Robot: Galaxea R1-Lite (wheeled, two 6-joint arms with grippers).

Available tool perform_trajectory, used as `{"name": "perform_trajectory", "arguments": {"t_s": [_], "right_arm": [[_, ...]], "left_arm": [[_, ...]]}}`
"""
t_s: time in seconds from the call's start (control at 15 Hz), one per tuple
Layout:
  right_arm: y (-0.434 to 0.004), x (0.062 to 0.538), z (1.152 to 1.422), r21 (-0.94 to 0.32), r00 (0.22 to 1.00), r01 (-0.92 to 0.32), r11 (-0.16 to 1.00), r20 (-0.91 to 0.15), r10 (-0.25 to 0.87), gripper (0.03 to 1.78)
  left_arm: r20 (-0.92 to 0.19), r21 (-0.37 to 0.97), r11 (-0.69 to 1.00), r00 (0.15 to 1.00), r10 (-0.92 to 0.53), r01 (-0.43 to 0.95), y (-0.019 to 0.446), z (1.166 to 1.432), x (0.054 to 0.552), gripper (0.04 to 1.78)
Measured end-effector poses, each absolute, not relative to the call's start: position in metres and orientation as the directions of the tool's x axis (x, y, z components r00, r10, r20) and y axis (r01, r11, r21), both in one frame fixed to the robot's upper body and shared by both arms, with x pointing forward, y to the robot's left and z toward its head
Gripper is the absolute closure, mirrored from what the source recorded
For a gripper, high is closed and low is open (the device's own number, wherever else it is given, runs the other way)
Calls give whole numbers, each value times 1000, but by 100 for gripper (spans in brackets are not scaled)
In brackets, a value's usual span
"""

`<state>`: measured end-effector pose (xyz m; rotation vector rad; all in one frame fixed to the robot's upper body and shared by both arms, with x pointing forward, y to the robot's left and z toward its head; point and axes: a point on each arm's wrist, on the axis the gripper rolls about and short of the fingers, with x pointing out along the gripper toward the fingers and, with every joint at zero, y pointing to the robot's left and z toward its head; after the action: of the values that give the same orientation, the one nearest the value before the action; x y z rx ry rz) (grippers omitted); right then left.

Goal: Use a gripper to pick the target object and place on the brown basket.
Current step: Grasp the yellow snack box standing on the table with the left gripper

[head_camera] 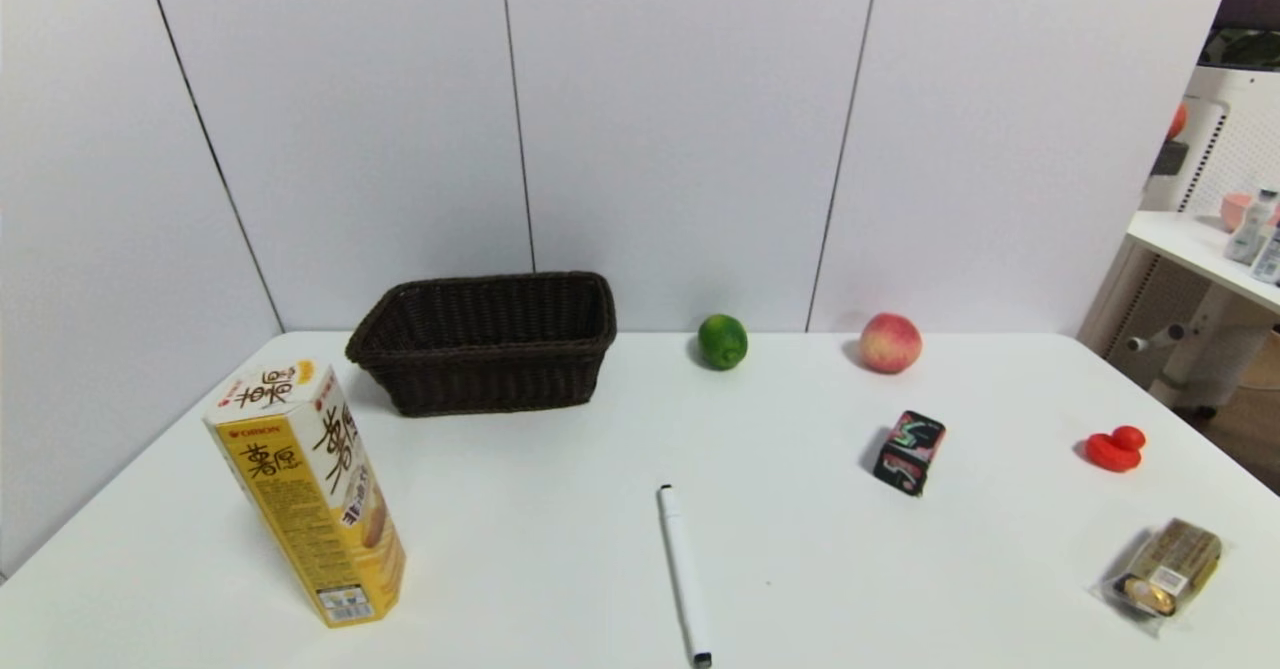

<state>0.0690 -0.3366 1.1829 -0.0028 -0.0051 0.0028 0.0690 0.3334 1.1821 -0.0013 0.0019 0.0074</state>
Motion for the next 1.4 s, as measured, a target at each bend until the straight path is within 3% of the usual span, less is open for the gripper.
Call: {"name": "perform_trajectory", "arguments": {"t_s": [1.2, 1.4], "right_arm": [[-337, 69, 1183, -3, 1000, -3, 1000, 6, 3, 12], [-337, 69, 1183, -2, 1000, -3, 1000, 5, 3, 12]], "left_arm": [[-7, 0, 1000, 1000, 9, -9, 333, 1182, 70, 13], [-26, 22, 1000, 1000, 5, -5, 333, 1198, 72, 13]]}}
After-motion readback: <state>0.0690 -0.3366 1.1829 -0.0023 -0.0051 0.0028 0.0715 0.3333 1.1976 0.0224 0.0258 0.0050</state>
